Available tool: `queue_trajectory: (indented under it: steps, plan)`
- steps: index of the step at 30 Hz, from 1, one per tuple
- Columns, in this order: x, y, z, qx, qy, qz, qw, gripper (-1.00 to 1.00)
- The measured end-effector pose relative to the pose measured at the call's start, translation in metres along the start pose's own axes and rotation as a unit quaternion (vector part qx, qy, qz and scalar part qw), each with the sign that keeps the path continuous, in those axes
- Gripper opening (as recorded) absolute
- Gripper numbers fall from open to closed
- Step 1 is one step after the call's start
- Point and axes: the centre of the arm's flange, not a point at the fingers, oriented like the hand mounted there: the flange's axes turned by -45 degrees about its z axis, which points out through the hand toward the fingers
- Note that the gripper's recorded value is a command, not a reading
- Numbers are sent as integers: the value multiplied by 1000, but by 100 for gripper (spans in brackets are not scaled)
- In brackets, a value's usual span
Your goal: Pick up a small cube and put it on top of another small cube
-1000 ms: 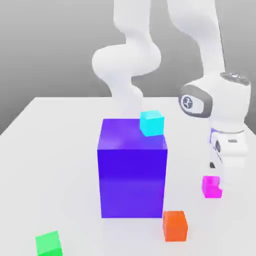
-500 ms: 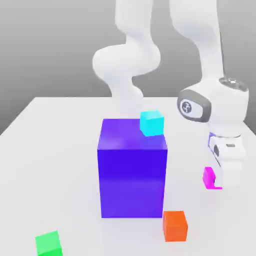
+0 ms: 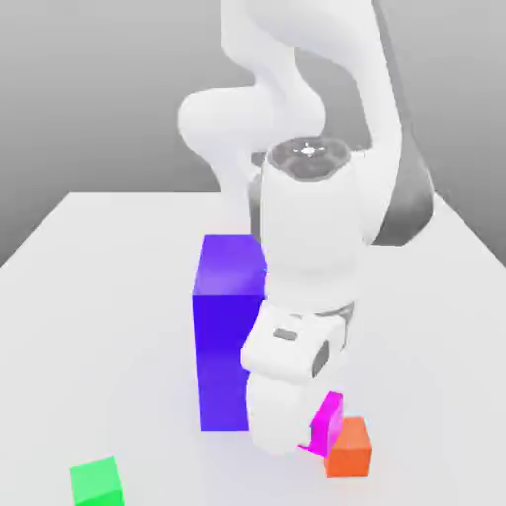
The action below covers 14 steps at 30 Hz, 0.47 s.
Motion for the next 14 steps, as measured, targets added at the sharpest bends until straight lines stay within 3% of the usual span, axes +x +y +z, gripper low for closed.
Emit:
queue_trajectory:
  steps: [5, 10, 11, 14]
  plan:
    - [-98, 74, -20, -11, -10, 66, 998, -100]
    - [-138, 87, 34, -8, -31, 77, 997, -100]
    - [-140, 87, 43, -7, -31, 78, 996, 100]
    - [-140, 87, 43, -7, -31, 78, 996, 100]
